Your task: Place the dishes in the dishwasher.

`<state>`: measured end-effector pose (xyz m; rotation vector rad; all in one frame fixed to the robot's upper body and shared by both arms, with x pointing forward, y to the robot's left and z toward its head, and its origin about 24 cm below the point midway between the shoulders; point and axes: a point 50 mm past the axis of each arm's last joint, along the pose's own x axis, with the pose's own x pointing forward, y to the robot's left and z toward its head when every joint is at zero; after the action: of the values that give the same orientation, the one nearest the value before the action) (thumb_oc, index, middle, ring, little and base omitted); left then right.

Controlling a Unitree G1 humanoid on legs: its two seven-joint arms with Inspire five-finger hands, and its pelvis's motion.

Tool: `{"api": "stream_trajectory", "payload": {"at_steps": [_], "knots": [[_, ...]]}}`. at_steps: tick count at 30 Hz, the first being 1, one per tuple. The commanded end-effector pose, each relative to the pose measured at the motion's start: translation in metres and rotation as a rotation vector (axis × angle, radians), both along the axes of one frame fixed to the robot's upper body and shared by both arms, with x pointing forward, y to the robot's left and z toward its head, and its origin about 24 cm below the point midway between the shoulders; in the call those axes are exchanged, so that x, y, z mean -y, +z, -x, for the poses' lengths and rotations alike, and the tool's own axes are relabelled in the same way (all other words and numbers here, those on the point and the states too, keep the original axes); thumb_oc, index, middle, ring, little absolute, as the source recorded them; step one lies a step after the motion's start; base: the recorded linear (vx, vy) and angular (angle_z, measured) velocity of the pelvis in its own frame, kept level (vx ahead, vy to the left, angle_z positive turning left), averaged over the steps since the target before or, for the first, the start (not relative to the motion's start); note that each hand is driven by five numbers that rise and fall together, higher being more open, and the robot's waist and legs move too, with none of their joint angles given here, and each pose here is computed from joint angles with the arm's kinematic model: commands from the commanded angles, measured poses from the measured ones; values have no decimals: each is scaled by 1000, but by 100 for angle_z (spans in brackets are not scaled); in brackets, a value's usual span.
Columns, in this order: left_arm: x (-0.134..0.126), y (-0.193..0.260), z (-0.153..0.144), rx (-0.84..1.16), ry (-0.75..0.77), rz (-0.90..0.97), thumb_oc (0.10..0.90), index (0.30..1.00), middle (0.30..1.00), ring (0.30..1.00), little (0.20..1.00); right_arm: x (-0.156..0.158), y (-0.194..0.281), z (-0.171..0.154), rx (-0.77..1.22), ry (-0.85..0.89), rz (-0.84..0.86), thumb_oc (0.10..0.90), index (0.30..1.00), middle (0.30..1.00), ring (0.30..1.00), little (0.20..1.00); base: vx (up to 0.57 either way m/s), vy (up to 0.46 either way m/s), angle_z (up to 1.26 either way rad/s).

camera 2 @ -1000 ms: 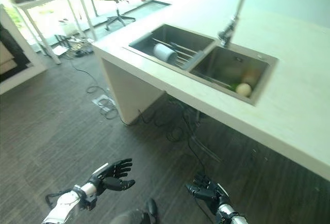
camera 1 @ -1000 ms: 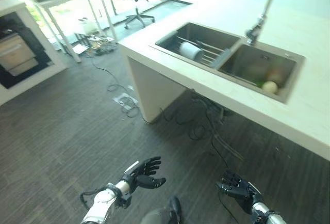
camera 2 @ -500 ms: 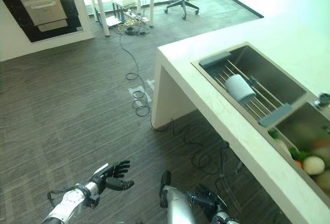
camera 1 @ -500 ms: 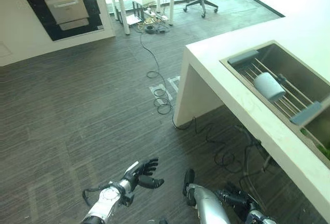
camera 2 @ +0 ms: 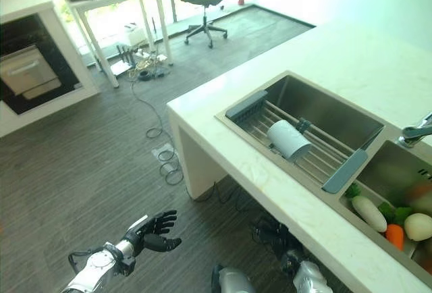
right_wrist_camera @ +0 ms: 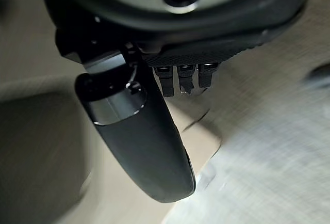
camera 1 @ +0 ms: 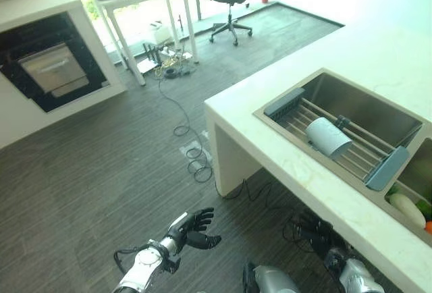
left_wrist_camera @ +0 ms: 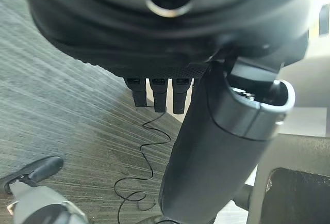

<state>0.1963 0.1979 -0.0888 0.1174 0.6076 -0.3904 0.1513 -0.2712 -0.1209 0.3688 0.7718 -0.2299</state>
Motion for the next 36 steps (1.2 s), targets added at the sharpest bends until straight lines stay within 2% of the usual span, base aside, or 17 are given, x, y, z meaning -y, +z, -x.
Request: {"api": "stream_trajectory", "payload": {"at_steps": [1,7,14,18,22,27,31,36], "knots": [[0,33,-24,216,-11,74,800,900,900,900,900,13,23,-26,140,75,54,800,900,900,900,900,24,133,-168],[-4,29,-22,181,-63,26,800,900,900,900,900,8,18,-20,133,83,72,800,900,900,900,900,-15,153,-91],[-14,15,-10,102,-7,12,800,900,900,900,900,13,13,-9,112,41,58,800,900,900,900,900,-6,126,-86],[-24,-11,14,-55,148,-28,800,900,900,900,900,0,6,-8,86,33,28,800,900,900,900,900,-23,-14,-127],[-32,-32,32,-197,269,-87,800,900,900,900,900,-4,5,-9,104,5,2,800,900,900,900,900,31,-144,-10],[-43,-53,65,-399,602,-62,800,900,900,900,900,-9,1,-7,76,17,1,800,900,900,900,900,72,-194,-7],[-59,-57,89,-481,772,-109,800,900,900,900,900,-5,3,-5,67,4,15,800,900,900,900,900,124,-205,-17],[-87,-48,95,-452,960,-146,800,900,900,900,900,17,3,13,18,-38,47,800,900,900,900,900,89,-128,3]]}}
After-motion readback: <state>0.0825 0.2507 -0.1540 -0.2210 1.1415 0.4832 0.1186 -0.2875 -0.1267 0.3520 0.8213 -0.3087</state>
